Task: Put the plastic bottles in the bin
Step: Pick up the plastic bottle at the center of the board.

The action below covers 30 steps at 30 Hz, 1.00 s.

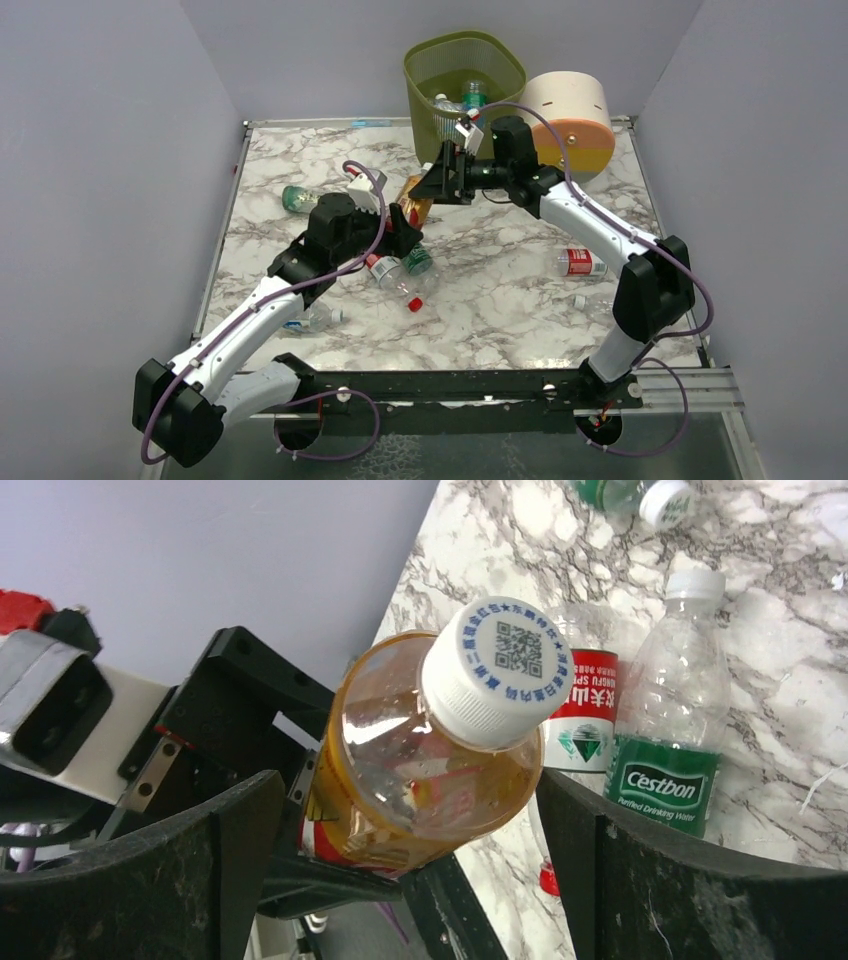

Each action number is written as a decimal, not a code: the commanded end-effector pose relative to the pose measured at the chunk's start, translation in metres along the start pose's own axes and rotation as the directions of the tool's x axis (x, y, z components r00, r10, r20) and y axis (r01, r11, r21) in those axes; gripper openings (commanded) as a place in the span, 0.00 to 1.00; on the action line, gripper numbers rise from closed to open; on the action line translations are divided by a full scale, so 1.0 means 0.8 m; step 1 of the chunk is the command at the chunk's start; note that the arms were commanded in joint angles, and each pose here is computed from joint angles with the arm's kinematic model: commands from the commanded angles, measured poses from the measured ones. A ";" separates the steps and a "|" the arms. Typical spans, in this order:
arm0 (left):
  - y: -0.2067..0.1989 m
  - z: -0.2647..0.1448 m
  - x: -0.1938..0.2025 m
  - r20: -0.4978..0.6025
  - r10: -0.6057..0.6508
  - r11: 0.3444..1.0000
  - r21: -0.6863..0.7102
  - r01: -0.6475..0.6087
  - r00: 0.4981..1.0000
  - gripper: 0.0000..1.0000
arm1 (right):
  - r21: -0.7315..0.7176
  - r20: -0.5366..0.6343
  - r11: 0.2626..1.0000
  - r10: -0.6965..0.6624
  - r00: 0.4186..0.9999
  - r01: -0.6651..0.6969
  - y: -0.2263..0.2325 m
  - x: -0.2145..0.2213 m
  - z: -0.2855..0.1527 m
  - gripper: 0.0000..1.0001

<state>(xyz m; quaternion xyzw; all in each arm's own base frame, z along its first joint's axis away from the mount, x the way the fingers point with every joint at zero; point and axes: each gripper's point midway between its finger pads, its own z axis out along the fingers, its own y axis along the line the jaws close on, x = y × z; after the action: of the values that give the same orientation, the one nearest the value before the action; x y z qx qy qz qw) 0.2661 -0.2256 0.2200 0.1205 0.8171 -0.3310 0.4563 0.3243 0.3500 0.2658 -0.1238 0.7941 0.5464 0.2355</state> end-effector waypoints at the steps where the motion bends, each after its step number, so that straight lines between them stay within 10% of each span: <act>1: -0.011 -0.008 -0.032 0.073 0.049 0.999 -0.010 -0.049 0.996 0.67 | 0.035 -0.004 0.999 -0.004 1.000 0.004 -0.004 -0.002 0.011 1.00; 30: -0.019 -0.007 -0.037 0.069 0.053 0.999 0.006 -0.054 0.996 0.85 | -0.046 0.020 0.999 -0.005 1.000 0.006 0.012 -0.011 0.026 0.58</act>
<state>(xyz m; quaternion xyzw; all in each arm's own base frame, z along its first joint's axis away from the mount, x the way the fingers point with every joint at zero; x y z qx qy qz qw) 0.2664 -0.2267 0.2233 0.1274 0.8174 -0.3181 0.4630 0.3305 0.3661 0.2617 -0.1130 0.7909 0.5557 0.2299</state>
